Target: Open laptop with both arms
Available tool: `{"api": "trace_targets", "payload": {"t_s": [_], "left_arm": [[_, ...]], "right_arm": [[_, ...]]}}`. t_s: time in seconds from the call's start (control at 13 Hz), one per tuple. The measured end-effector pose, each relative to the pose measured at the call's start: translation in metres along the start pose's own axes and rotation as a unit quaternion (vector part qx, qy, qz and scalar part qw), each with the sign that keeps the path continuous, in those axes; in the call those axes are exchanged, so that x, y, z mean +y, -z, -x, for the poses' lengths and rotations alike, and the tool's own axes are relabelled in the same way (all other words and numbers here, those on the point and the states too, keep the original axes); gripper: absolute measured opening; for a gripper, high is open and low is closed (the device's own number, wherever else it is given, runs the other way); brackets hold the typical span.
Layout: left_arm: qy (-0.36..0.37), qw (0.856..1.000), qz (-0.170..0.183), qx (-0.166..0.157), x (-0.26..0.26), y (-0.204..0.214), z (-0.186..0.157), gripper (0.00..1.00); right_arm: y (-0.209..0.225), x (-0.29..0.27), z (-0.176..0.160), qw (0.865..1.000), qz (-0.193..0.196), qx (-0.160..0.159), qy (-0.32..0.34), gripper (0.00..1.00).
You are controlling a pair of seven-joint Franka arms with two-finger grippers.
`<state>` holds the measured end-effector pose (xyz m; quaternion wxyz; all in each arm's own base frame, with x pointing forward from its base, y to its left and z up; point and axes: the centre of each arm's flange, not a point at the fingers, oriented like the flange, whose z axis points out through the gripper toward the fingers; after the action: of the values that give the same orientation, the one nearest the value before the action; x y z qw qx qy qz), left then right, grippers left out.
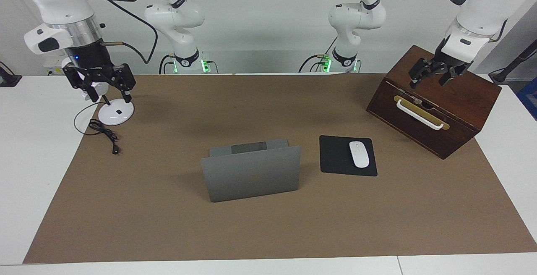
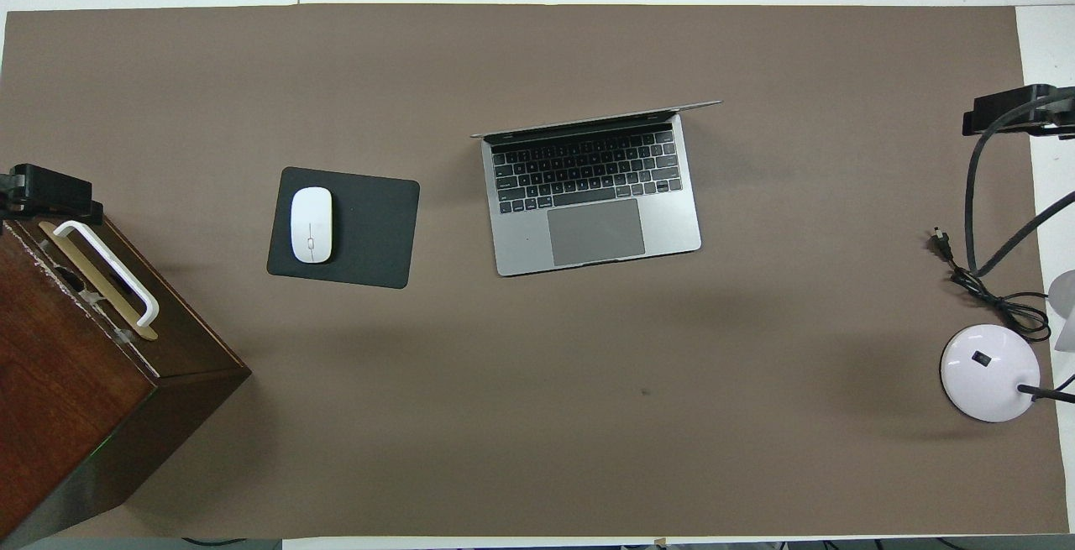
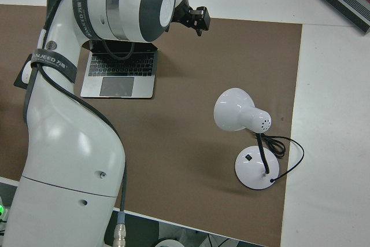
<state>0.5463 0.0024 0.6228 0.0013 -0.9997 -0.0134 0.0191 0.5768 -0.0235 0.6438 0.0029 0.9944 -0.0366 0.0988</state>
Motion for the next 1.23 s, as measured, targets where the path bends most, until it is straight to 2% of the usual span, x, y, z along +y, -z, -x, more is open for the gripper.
{"api": "trace_targets", "payload": {"t_s": [0.62,0.85,1.0,1.23], "left_arm": [[-0.008,1.000,0.000,-0.001,0.0045,-0.0009,0.0002,1.00],[-0.008,1.000,0.000,-0.001,0.0042,-0.0009,0.0002,1.00],[-0.008,1.000,0.000,-0.001,0.0039,-0.0009,0.0002,1.00],[-0.008,1.000,0.000,-0.001,0.0037,-0.0008,0.0002,1.00]], "right_arm": [[-0.0008,0.0073,-0.0003,1.000,0.001,-0.001,-0.006,0.90],[-0.0047,0.0071,0.0050,1.000,0.002,-0.025,-0.006,0.90],[-0.0048,0.0071,0.0057,1.000,0.002,-0.028,-0.006,0.93],[-0.0042,0.0049,0.0057,1.000,0.001,-0.028,-0.004,0.90]]}}
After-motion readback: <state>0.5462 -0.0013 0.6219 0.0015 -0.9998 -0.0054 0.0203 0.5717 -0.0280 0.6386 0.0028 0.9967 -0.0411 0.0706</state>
